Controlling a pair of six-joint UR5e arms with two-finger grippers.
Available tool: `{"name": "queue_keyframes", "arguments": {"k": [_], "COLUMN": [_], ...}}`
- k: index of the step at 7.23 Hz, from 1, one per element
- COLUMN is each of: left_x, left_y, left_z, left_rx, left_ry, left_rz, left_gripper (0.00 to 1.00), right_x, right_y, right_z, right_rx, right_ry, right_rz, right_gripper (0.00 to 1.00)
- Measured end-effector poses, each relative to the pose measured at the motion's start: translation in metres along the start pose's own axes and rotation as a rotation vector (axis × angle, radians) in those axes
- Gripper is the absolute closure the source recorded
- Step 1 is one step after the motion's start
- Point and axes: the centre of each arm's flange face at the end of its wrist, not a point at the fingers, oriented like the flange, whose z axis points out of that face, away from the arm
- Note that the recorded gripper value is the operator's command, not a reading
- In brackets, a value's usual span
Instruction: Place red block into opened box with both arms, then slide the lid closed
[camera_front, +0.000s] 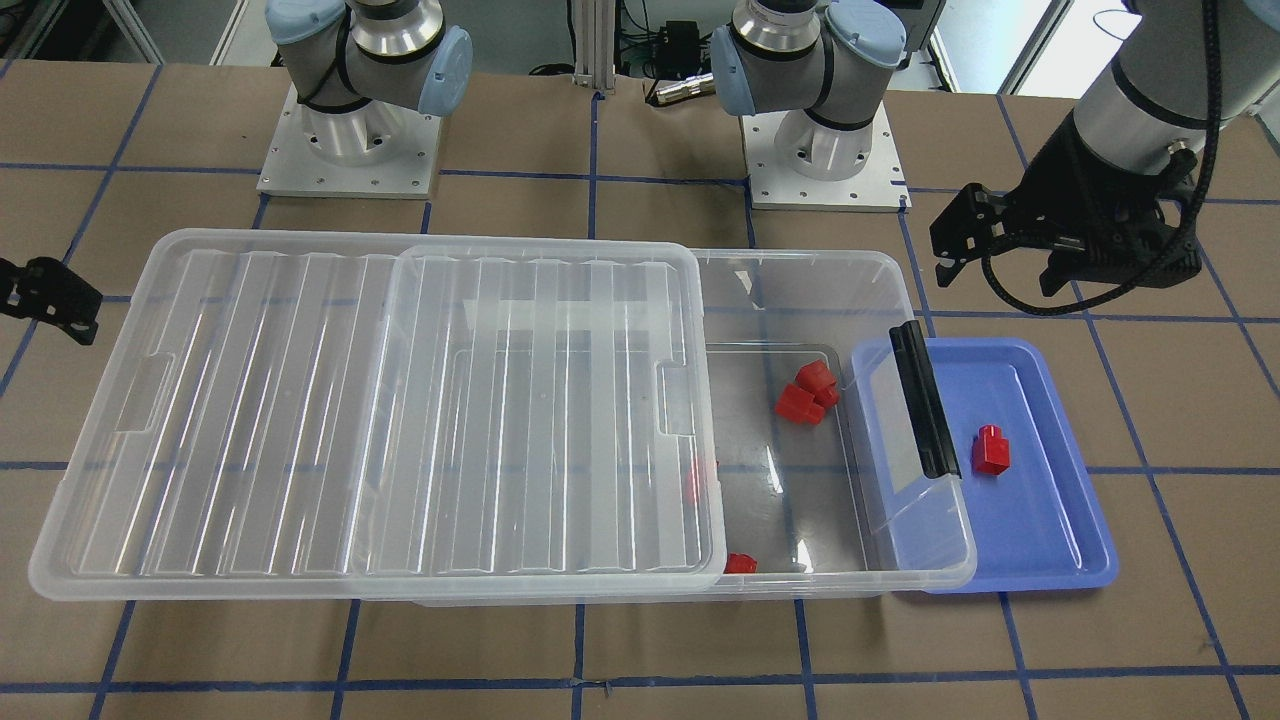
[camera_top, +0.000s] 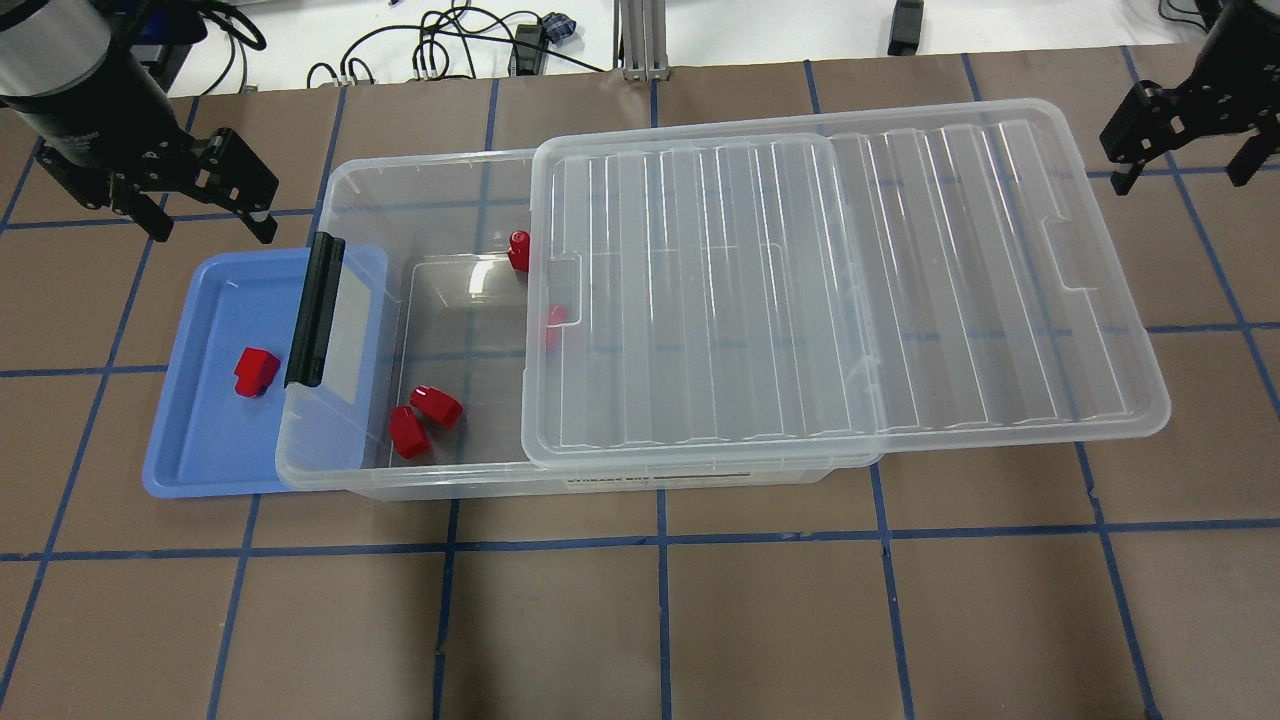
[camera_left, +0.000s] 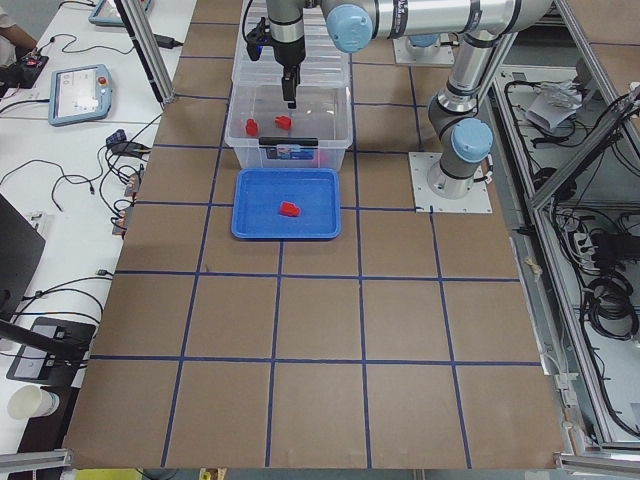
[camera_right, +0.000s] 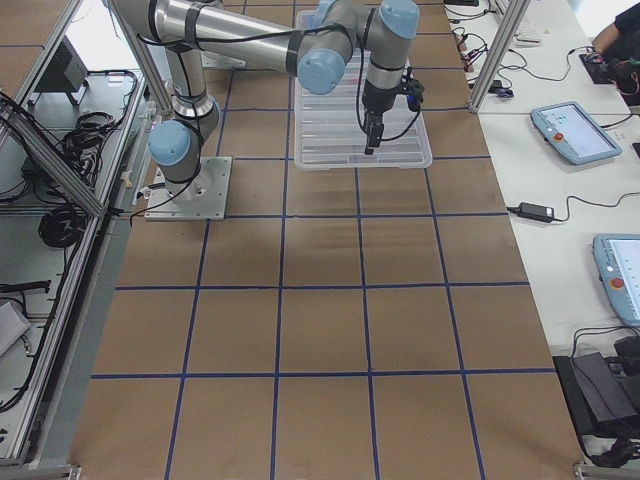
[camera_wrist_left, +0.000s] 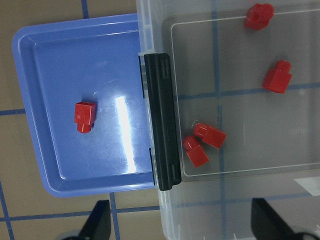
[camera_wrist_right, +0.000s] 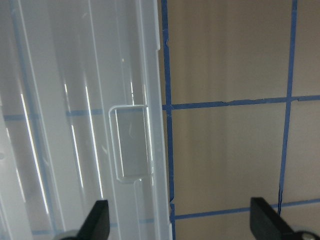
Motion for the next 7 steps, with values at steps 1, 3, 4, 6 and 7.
{"name": "queue_keyframes", "arguments": {"k": [1, 3, 4, 6, 7], "left_x": [-0.007, -0.046, -0.075, -0.124, -0.137], "left_y": [-0.001, -0.009, -0.013, -0.016, -0.013], "left_z": [0.005, 0.029, 0.057, 0.137, 0.174], "left_rx": [-0.005, 0.031, 0.046, 0.100, 0.121], "left_ry": [0.002, -0.007, -0.010, -0.043, -0.061], "left_rz": [0.006, 0.059, 0.087, 0.134, 0.160], "left_gripper": [0.00, 0.00, 0.00, 0.00, 0.00], "right_x": [-0.011, -0.023, -0.025, -0.025, -0.024], "right_y": [0.012, 0.021, 0.022, 0.023, 0.023], "right_z": [-0.013, -0.019, -0.017, -0.012, -0.011], "right_rx": [-0.003, -0.011, -0.017, -0.044, -0.051], "right_ry": [0.001, -0.003, -0.005, -0.011, -0.013], "right_rz": [0.021, 0.024, 0.023, 0.012, 0.009], "right_gripper": [0.00, 0.00, 0.00, 0.00, 0.00]}}
